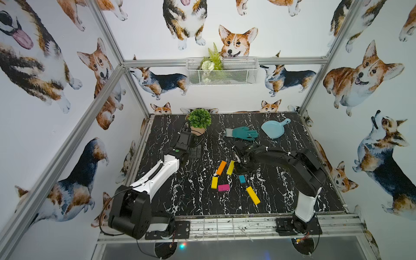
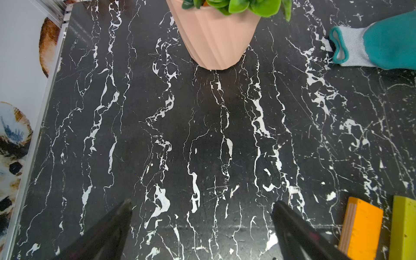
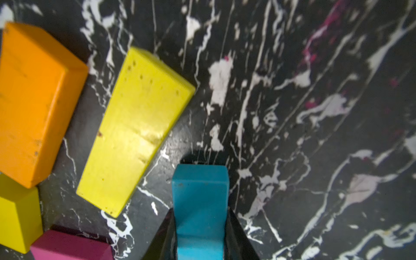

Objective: Assemble the letter p with building blocks
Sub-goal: Adjust the building block at the center of the board, then place the building block at the center of the board, then pick up the building block from the center of the board, then assemble the building block at the center of the board.

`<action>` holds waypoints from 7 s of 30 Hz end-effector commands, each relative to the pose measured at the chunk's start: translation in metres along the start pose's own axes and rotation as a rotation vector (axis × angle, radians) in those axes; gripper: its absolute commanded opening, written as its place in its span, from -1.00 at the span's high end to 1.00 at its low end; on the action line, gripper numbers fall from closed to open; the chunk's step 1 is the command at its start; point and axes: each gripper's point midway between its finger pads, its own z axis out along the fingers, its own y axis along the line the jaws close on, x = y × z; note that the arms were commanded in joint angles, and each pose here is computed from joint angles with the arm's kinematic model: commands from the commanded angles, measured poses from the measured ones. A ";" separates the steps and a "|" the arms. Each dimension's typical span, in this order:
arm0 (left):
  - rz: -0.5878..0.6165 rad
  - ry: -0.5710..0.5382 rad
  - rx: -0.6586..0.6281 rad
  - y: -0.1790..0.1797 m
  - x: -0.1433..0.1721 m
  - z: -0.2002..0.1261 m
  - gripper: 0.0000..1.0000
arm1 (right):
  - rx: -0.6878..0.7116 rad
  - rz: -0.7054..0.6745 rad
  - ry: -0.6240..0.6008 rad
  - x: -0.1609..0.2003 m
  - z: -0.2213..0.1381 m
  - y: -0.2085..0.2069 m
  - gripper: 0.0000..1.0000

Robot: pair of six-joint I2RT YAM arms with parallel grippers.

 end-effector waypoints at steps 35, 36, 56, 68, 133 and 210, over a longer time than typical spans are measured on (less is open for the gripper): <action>-0.003 -0.028 -0.010 -0.002 -0.020 0.005 -1.00 | 0.027 -0.743 -0.043 -0.082 -0.037 -0.007 0.57; -0.002 -0.029 -0.008 -0.003 -0.021 0.005 -1.00 | 0.048 -0.769 -0.050 -0.087 -0.036 -0.009 0.58; -0.004 -0.045 0.001 -0.005 -0.029 0.005 -1.00 | -0.157 -1.347 -0.007 -0.076 -0.026 0.019 0.60; -0.007 -0.044 -0.003 -0.003 -0.025 0.007 -1.00 | -0.104 -1.388 0.060 -0.065 -0.005 0.017 0.18; -0.129 -0.338 0.159 -0.007 -0.085 -0.047 -1.00 | -0.035 -0.054 -0.066 0.124 -0.066 -0.040 -0.42; -0.169 -0.258 0.435 -0.028 -0.056 -0.022 -1.00 | -0.056 0.147 -0.051 -0.003 -0.015 -0.051 0.52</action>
